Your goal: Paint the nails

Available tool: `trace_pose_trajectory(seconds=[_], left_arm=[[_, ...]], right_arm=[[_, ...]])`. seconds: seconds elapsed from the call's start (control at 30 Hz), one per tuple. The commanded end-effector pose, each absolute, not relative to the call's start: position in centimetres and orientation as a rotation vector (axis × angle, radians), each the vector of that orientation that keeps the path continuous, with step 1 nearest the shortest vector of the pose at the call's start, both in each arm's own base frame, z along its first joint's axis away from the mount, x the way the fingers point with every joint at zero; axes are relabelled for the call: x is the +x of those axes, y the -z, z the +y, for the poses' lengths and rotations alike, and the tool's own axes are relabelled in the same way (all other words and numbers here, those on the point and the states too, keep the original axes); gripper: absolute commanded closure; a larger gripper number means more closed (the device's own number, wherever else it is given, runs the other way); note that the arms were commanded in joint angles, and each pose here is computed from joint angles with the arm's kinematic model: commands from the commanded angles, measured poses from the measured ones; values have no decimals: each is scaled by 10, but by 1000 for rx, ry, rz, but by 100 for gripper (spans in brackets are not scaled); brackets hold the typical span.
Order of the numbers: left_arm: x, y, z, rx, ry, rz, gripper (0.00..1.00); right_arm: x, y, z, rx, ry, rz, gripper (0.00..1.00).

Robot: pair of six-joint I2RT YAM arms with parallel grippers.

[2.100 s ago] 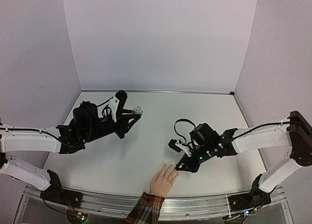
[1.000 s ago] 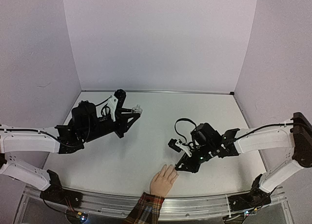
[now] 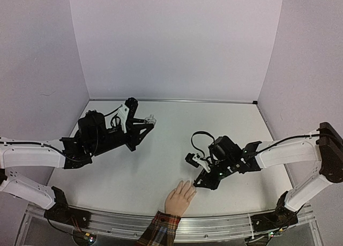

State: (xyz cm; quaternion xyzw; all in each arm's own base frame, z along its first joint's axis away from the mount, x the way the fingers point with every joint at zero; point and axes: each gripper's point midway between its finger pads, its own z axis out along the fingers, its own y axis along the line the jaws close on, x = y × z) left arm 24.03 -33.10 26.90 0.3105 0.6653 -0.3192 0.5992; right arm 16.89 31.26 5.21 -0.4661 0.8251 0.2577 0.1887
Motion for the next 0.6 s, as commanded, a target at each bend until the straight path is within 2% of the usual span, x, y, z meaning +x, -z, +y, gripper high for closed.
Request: trace_pose_trajectory(seconds=[0.0,0.3,0.57], left_arm=[[239,-296,-327,690,762,1480,100],[239,-297,-327,693,760,1479,100],[239,-297,-328,696,761,1476,100]], right_arm=[[177,-58,318,-1296,-694,2307,100],[195,-58,310,-1196,-571,2329,100],[163,-73,320,-1327,-802,2253,100]])
